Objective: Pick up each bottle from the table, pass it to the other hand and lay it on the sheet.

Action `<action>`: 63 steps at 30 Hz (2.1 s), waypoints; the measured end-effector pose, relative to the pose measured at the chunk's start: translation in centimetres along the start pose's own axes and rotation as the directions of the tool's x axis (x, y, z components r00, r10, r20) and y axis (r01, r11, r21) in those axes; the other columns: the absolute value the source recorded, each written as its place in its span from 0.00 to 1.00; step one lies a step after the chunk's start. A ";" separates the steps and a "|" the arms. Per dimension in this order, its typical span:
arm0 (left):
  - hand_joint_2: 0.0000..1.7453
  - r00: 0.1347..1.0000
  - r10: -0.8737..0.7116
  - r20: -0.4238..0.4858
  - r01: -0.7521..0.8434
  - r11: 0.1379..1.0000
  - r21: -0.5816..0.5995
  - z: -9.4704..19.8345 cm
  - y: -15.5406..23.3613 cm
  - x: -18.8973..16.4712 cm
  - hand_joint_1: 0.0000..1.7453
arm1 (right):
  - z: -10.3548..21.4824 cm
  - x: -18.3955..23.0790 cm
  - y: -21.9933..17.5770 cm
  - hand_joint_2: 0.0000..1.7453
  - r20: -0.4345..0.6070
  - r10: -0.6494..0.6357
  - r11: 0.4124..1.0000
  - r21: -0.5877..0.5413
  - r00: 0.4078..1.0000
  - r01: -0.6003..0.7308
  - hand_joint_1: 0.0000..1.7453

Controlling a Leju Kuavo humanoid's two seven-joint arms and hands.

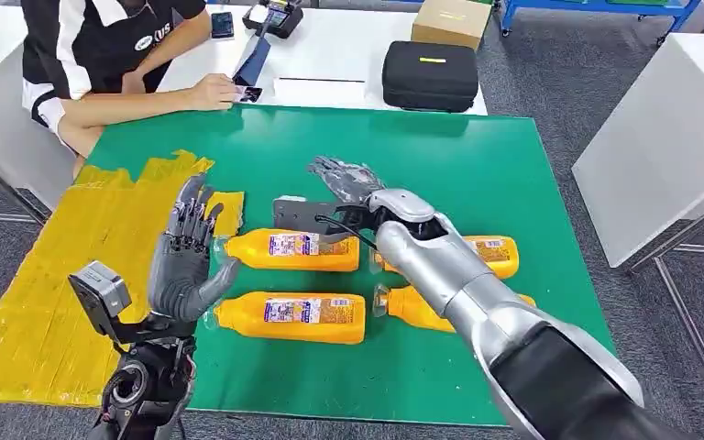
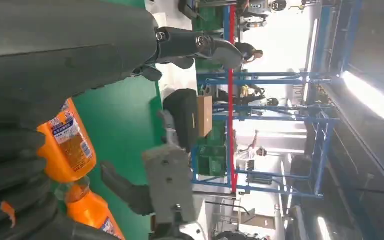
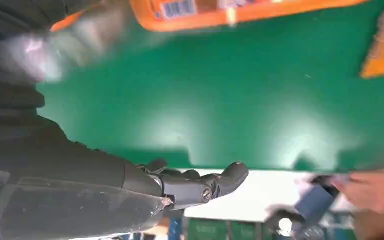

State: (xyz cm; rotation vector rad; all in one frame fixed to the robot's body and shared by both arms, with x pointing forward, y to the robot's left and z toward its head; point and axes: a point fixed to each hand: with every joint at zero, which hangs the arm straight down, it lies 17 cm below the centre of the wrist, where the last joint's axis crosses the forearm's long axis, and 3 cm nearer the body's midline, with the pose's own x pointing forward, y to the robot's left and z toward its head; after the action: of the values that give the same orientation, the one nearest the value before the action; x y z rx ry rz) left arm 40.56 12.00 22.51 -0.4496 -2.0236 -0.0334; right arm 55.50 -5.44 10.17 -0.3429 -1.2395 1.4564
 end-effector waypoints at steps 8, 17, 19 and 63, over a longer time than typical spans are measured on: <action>1.00 1.000 0.005 0.000 -0.005 1.000 -0.004 0.0 -0.3 0.0 0.00 | 0.1 -1.8 1.6 1.00 -0.050 -0.010 0.999 0.037 0.999 0.011 0.00; 1.00 1.000 0.004 0.008 -0.004 1.000 -0.003 0.1 -0.4 0.1 0.00 | 0.2 -3.0 2.9 1.00 -0.078 -0.031 0.998 0.056 0.996 0.036 0.00; 1.00 1.000 0.004 0.007 -0.004 1.000 -0.005 0.1 -0.5 0.1 0.00 | 0.3 -2.8 3.4 1.00 -0.062 -0.042 0.997 0.063 0.997 0.045 0.00; 1.00 1.000 0.003 -0.004 -0.003 0.999 -0.042 1.4 -1.7 0.2 0.00 | 2.1 -4.3 13.5 1.00 -0.071 -0.072 0.962 0.257 0.995 0.089 0.00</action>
State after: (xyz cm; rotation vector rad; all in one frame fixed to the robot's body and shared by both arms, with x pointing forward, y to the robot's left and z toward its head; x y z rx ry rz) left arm 38.69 10.76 22.33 -0.4786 -2.0211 -0.0747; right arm 47.88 -7.51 -1.79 -0.1566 -0.9872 1.5052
